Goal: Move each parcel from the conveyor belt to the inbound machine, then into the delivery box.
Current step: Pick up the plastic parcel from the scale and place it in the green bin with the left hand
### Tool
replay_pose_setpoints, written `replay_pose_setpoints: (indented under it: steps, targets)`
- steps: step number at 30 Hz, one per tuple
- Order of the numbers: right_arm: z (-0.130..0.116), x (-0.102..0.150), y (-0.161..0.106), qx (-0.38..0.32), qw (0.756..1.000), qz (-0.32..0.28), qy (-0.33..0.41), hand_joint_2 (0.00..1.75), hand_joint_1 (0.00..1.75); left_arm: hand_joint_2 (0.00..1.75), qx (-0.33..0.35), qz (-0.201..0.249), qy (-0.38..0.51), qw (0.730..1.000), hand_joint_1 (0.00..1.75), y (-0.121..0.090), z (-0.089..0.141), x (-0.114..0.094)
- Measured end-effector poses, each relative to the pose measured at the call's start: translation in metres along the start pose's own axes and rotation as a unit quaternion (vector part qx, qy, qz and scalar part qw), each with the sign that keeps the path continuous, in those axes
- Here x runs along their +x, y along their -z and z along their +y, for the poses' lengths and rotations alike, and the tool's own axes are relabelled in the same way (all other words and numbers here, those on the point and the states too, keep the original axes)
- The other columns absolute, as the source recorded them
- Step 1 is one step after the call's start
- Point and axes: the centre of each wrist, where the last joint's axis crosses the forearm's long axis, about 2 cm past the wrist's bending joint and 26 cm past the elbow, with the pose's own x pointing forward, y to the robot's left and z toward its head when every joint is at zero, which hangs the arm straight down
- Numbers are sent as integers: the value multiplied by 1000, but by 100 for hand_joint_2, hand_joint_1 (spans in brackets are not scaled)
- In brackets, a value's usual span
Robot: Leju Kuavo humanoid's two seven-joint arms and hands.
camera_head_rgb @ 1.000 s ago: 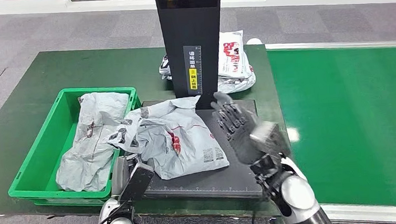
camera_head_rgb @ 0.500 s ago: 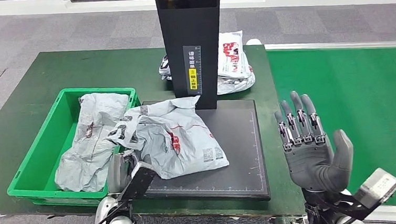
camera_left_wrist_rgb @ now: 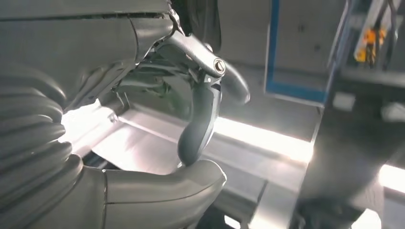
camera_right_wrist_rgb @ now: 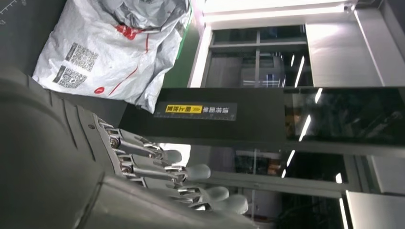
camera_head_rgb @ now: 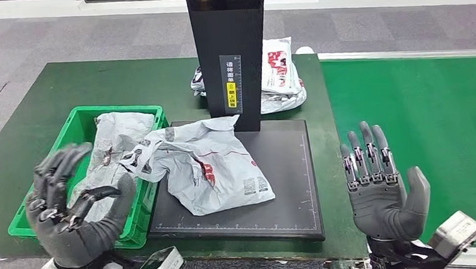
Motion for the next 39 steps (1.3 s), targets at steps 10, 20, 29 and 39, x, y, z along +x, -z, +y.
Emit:
replay_pose_setpoints:
  steps: [10, 20, 29, 39]
  targets:
    - [-2, -3, -11, -14, 1000, 11, 9, 0, 0, 175, -64, 0, 13, 998, 0, 10, -30, 38]
    - [-8, -7, -17, -6, 1000, 16, 16, 0, 0, 0, -437, 2, -27, 899, 0, -5, -142, 80]
    - [-9, -8, -14, -1, 1000, 23, 19, 0, 0, 0, -572, -21, 37, 819, 0, -26, -198, 60]
    - [-9, -11, -13, -3, 999, 31, 21, 0, 0, 44, -631, 8, 111, 768, 0, -48, -220, 36]
